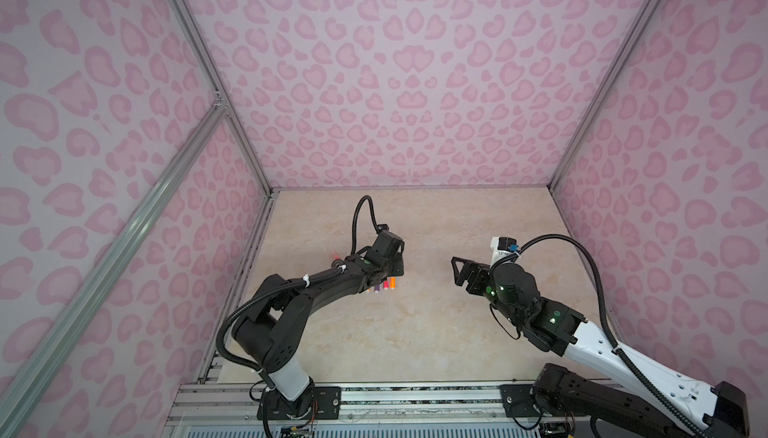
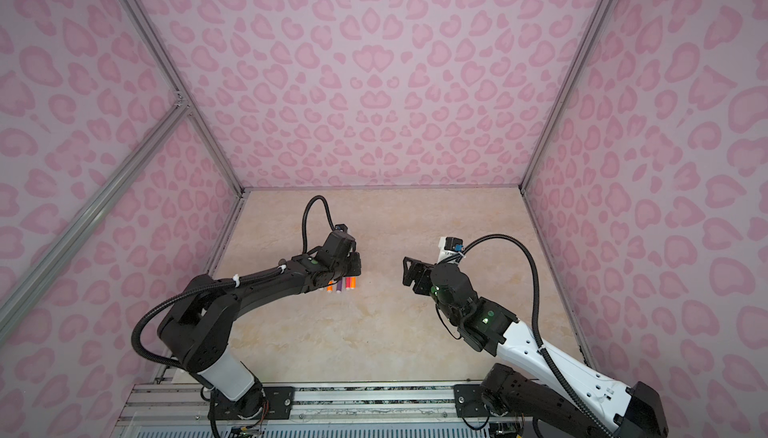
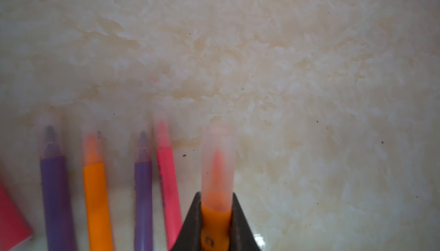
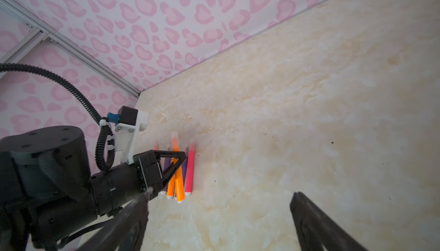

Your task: Insert the pens into the pen caps

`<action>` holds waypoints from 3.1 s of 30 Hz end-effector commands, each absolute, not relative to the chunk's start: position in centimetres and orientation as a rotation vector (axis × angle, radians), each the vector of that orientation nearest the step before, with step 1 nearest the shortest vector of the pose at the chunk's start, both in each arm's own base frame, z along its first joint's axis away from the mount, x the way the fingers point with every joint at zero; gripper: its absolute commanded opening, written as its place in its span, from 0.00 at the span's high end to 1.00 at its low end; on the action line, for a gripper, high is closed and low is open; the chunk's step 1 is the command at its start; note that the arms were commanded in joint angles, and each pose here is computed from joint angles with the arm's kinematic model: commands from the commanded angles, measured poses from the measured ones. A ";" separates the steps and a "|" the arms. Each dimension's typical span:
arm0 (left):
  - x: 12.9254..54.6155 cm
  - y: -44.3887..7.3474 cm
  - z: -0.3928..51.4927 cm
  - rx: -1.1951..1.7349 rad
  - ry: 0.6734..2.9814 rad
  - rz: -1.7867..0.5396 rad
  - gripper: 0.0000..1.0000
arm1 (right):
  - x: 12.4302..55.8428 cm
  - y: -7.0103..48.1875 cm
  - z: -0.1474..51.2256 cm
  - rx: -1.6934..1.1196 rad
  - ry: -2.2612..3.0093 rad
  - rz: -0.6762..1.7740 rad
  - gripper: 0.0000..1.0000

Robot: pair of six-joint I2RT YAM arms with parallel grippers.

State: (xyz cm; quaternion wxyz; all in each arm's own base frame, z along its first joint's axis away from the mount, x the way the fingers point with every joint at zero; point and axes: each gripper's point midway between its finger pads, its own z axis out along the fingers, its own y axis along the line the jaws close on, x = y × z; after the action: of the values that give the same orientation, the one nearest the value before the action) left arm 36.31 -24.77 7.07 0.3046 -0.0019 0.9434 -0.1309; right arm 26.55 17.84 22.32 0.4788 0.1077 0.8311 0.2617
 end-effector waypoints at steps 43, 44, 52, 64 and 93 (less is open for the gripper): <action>34.8 8.2 12.2 -0.639 1.848 0.311 0.04 | 34.5 0.6 13.7 0.055 1.733 -0.506 0.01; 34.9 7.9 12.5 -0.622 1.832 0.292 0.04 | 34.7 0.6 13.8 0.055 1.727 -0.490 0.01; 37.2 6.1 13.1 -0.420 1.839 0.248 0.04 | 36.0 -3.3 11.6 0.217 1.697 -0.293 0.03; 38.3 3.2 11.8 -0.205 1.806 0.129 0.04 | 38.3 -3.4 10.2 0.202 1.844 -0.279 0.00; 38.5 3.4 11.7 -0.214 1.812 0.139 0.03 | 38.3 -3.4 10.2 0.203 1.846 -0.280 0.00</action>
State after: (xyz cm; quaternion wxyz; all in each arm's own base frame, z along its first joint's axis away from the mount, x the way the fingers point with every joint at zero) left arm 38.00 3.40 10.47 0.5900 -0.0947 0.7996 0.0599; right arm 38.32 -3.38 10.18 0.5901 0.0839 0.7937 -0.1217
